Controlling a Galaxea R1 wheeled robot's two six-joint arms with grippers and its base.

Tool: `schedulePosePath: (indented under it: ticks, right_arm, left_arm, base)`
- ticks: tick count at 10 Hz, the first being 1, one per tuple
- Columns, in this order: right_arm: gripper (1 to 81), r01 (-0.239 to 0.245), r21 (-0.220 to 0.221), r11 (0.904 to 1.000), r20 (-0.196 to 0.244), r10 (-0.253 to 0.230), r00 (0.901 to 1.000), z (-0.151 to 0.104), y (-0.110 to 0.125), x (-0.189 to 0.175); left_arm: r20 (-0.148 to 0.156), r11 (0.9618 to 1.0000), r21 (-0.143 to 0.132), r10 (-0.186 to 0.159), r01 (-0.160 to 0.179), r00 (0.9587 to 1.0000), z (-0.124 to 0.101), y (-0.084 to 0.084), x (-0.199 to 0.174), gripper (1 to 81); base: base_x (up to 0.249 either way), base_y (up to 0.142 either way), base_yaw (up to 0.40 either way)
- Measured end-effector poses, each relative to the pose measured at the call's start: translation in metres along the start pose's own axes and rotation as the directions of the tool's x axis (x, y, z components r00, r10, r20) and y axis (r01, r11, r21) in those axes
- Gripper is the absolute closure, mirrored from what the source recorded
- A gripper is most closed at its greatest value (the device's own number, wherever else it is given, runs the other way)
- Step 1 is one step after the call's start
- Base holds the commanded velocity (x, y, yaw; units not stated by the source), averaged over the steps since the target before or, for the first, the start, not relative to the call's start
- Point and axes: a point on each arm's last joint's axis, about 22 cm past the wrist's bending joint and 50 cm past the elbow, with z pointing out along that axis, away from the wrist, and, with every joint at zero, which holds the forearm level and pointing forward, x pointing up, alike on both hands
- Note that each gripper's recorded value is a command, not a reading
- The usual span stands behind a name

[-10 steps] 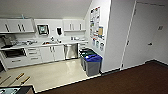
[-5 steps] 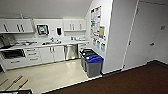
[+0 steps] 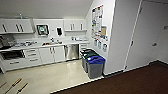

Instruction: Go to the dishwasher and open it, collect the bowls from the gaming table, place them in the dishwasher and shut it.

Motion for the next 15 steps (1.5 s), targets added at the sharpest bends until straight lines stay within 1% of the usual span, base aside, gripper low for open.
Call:
schedulePosePath:
  ticks: [2,5,7,8,9,11,13,15]
  right_arm:
    - [1.0,0.000,0.000,1.0000,0.000,0.000,1.0000,0.000,0.000,0.000]
    - [1.0,0.001,-0.002,1.0000,-0.001,-0.001,1.0000,0.000,0.001,0.002]
    - [1.0,0.002,0.010,0.9999,-0.009,-0.001,1.0000,0.002,-0.008,0.007]
    - [1.0,-0.002,0.003,1.0000,0.006,0.002,1.0000,0.000,-0.002,-0.004]
    - [1.0,-0.002,-0.007,1.0000,0.013,0.002,0.9999,-0.002,0.005,-0.009]
    - [1.0,0.002,-0.002,1.0000,-0.007,-0.002,1.0000,0.000,0.001,0.005]
    - [1.0,0.001,-0.001,1.0000,-0.001,-0.001,1.0000,0.000,0.001,0.002]
    - [1.0,0.001,-0.001,1.0000,-0.002,-0.001,1.0000,0.000,0.001,0.002]
  left_arm:
    - [-0.001,1.0000,0.001,0.000,0.000,1.0000,0.000,-0.001,0.000,1.0]
    - [0.002,1.0000,-0.003,-0.001,0.001,1.0000,0.001,0.002,0.000,1.0]
    - [-0.011,0.9999,0.012,0.003,-0.003,0.9999,-0.001,-0.009,0.007,1.0]
    - [0.008,1.0000,0.008,-0.001,0.001,1.0000,-0.002,-0.005,-0.007,1.0]
    - [0.020,1.0000,0.003,-0.004,0.004,0.9998,-0.002,-0.001,-0.014,1.0]
    - [-0.006,1.0000,0.002,0.001,-0.001,1.0000,0.000,-0.002,0.004,1.0]
    - [0.002,1.0000,0.004,-0.001,0.001,1.0000,-0.001,-0.003,-0.002,1.0]
    - [0.001,1.0000,0.003,-0.001,0.001,1.0000,-0.001,-0.002,-0.001,1.0]
  base:
    - [0.108,0.080,0.000]
    - [0.108,0.080,0.000]
    - [0.108,0.080,0.000]
    - [0.108,0.081,0.000]
    - [0.108,0.081,0.000]
    - [0.108,0.080,0.000]
    - [0.108,0.081,0.000]
    - [0.108,0.080,0.000]
